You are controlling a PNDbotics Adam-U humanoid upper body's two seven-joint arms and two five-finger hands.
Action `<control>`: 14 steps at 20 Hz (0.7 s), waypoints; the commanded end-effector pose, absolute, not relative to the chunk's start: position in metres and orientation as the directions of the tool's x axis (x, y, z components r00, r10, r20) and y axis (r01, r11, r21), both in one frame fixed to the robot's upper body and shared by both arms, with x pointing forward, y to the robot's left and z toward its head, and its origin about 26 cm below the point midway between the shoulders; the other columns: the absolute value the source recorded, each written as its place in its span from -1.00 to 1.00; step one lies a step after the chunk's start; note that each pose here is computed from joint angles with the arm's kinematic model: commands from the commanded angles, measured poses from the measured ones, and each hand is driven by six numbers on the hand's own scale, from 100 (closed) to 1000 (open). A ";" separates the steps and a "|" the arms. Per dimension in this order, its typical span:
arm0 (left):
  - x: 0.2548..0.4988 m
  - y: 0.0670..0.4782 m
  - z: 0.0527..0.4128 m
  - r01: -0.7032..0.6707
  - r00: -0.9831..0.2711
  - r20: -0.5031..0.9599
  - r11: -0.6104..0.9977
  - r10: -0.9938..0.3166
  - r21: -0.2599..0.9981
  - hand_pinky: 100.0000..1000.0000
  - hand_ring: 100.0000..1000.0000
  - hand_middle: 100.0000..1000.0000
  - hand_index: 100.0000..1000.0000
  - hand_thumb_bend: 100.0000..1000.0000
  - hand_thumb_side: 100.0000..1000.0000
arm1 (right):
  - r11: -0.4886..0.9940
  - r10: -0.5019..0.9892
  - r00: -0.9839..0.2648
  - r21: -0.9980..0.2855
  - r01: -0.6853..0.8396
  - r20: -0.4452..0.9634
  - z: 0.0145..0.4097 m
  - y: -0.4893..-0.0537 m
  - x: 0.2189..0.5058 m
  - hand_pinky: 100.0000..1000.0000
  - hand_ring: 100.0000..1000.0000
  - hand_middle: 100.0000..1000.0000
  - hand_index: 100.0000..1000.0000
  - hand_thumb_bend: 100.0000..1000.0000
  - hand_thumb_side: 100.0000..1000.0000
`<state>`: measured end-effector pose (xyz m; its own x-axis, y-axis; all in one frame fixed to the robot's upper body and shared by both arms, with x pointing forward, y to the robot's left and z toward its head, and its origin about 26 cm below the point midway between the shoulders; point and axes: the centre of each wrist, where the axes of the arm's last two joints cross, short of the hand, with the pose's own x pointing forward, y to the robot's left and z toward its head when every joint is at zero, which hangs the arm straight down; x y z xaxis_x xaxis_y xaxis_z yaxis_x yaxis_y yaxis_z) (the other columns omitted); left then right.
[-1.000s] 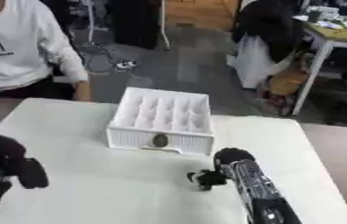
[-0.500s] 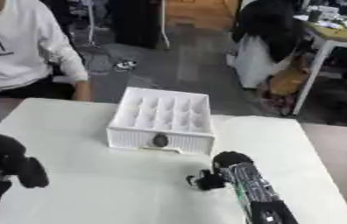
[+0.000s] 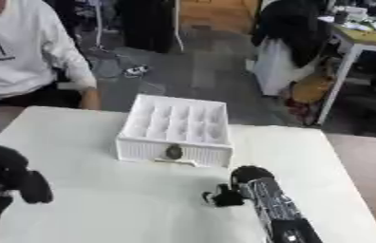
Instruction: Pick up objects on the table and place them in the box.
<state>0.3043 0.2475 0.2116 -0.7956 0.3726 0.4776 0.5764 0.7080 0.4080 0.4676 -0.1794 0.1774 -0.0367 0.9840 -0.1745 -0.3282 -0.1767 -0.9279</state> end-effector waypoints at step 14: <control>0.303 0.248 0.222 0.562 -0.813 0.449 0.703 0.371 0.436 0.11 0.07 0.49 0.66 -0.19 0.31 | -0.197 0.980 -0.082 -0.953 -0.230 -0.182 0.175 -0.172 0.473 -1.00 -0.53 -0.43 -0.30 -0.62 1.00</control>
<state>0.3045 0.2473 0.2121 -0.7963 0.3732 0.4760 0.5762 0.7076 0.4091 0.4714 -0.1730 0.1643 -0.0827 0.9795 -0.1837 -0.2643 -0.1993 -0.9436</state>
